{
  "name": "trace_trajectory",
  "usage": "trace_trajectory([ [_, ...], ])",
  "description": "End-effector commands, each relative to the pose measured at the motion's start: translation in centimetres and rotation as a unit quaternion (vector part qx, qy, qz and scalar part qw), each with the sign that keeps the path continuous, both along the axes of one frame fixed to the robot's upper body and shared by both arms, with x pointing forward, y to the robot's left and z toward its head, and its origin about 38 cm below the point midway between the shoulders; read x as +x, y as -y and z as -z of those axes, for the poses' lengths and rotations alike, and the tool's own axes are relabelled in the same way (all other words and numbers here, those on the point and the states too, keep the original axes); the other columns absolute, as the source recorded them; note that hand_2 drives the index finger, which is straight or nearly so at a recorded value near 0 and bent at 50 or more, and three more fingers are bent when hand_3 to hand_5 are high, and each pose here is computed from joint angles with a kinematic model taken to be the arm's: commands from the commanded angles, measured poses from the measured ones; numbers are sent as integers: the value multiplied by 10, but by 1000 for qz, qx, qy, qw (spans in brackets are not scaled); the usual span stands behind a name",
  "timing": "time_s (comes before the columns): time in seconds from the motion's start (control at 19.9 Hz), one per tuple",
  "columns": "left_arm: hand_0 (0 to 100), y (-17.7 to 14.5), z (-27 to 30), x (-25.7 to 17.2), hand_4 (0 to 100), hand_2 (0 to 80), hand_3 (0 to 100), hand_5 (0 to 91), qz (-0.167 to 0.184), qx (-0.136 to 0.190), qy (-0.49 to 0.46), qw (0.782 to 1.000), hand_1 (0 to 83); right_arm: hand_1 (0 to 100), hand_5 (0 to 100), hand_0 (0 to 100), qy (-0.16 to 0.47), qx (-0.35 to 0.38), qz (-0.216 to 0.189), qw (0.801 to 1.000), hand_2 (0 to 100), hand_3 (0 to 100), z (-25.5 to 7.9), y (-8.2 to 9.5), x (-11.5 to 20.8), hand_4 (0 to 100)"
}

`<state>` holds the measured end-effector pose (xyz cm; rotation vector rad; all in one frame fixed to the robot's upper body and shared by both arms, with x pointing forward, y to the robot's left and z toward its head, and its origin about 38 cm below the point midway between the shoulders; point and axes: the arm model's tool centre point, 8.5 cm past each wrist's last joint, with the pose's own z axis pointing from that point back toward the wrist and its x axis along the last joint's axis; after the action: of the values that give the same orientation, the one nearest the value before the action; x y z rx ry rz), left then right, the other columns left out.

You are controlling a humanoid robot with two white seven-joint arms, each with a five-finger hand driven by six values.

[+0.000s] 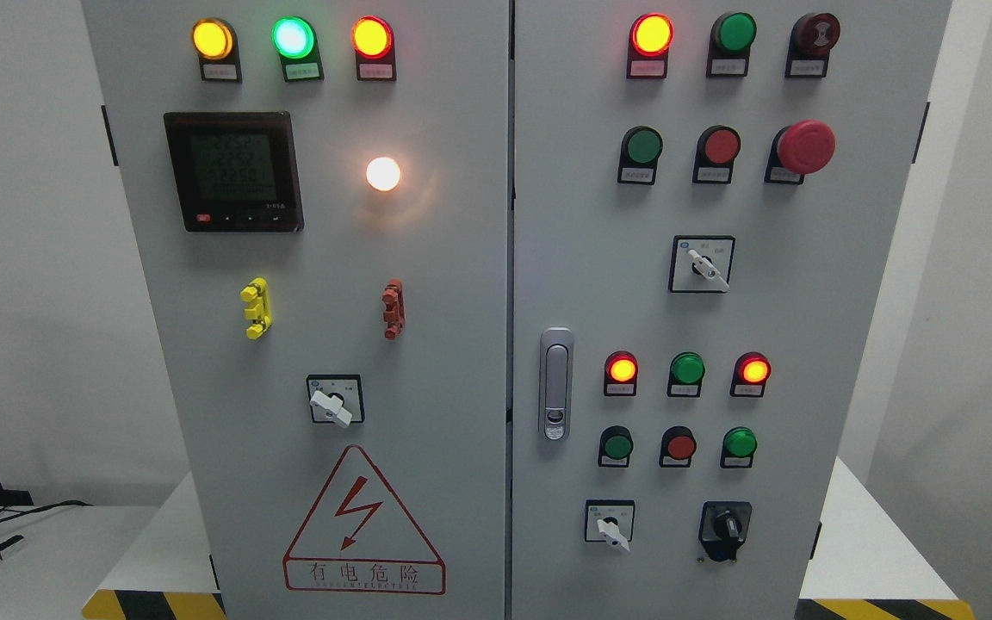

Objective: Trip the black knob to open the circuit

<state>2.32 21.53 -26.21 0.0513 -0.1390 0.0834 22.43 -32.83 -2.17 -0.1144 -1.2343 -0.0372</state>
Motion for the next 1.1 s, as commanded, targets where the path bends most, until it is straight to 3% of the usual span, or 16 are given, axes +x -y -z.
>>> trace_trajectory([
  [0.0, 120, 0, 0, 0, 0, 0, 0, 0, 15, 0, 1, 1000, 389, 609, 600, 196, 136, -23, 0, 991, 444, 771, -92, 5, 72, 685],
  [0.3, 120, 1, 0, 0, 0, 0, 0, 0, 15, -1, 1, 1000, 389, 616, 614, 203, 172, -25, 8, 985, 455, 780, -125, 8, 106, 691],
  [0.7, 120, 0, 0, 0, 0, 0, 0, 0, 15, 0, 1, 1000, 389, 614, 636, 217, 196, -29, 8, 980, 458, 784, -152, 10, 128, 702],
  [1.05, 120, 1, 0, 0, 0, 0, 0, 0, 15, -1, 1, 1000, 389, 614, 664, 225, 203, -13, 6, 979, 460, 800, -171, 0, 149, 715],
])
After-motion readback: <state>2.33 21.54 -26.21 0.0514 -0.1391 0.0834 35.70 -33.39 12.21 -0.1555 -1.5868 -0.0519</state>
